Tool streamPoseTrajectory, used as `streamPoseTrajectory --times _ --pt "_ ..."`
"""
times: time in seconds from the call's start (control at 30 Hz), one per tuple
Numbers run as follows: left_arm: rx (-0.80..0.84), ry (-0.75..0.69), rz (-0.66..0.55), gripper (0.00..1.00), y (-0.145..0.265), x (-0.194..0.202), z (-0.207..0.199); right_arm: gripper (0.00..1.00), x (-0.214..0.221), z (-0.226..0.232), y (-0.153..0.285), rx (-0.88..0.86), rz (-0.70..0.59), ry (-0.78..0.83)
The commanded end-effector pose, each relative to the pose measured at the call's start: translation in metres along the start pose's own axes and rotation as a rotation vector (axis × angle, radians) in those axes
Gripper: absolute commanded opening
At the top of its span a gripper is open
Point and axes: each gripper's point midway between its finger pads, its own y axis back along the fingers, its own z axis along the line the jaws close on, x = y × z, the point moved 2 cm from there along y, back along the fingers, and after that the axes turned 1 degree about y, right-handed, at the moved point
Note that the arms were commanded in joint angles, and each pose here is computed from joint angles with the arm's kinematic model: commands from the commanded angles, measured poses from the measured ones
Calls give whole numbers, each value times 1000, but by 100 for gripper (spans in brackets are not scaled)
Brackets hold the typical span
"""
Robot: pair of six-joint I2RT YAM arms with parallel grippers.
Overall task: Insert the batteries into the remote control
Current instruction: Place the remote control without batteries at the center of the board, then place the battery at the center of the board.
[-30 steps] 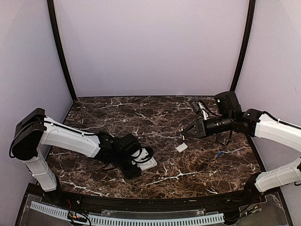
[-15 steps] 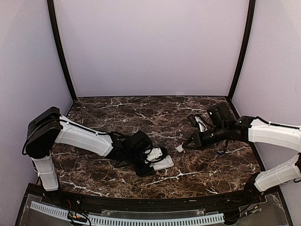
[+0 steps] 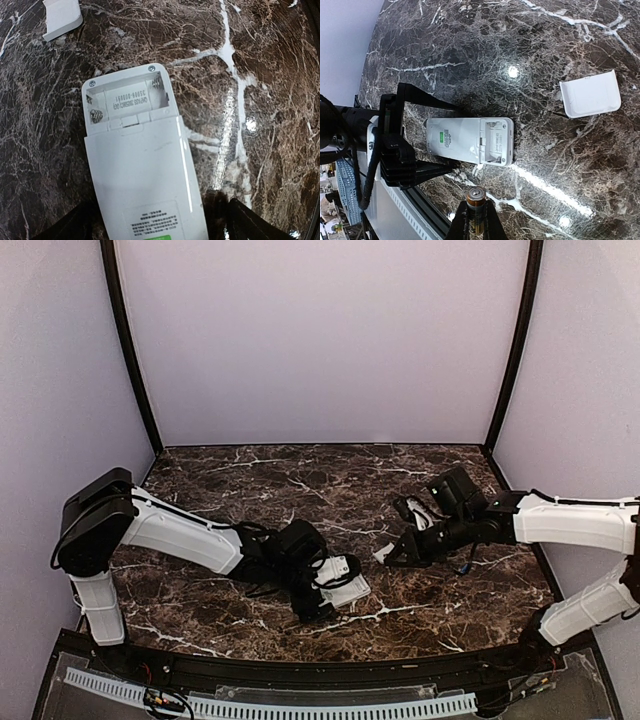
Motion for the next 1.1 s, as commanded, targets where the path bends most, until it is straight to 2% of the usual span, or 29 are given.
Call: streamPoseTrajectory --times 0.0,0.3,0.5,0.73,0.77,0.8,0.9,1.0,1.07 --pt "41 35 122 92 1 37 -11 0 9 -19 -2 117 32 -46" --pt "-10 27 13 93 31 4 -4 0 39 -74 -14 376 182 -221" --pt "-98 38 -10 93 44 -7 10 0 58 -83 -32 382 288 -298" --pt "-160 58 -32 93 61 -7 16 0 69 -93 -36 424 342 -319" --pt "-175 57 -35 93 64 -6 18 3 71 -94 -36 430 349 -322" --pt "-193 54 -34 93 65 -6 20 11 72 -95 -35 433 354 -326" --pt "-204 49 -44 93 70 -9 22 22 74 -94 -31 435 352 -333" --pt "-198 46 -57 93 72 -12 21 30 75 -91 -25 436 346 -330" --pt "-197 45 -57 93 72 -12 20 32 74 -88 -21 430 346 -327"
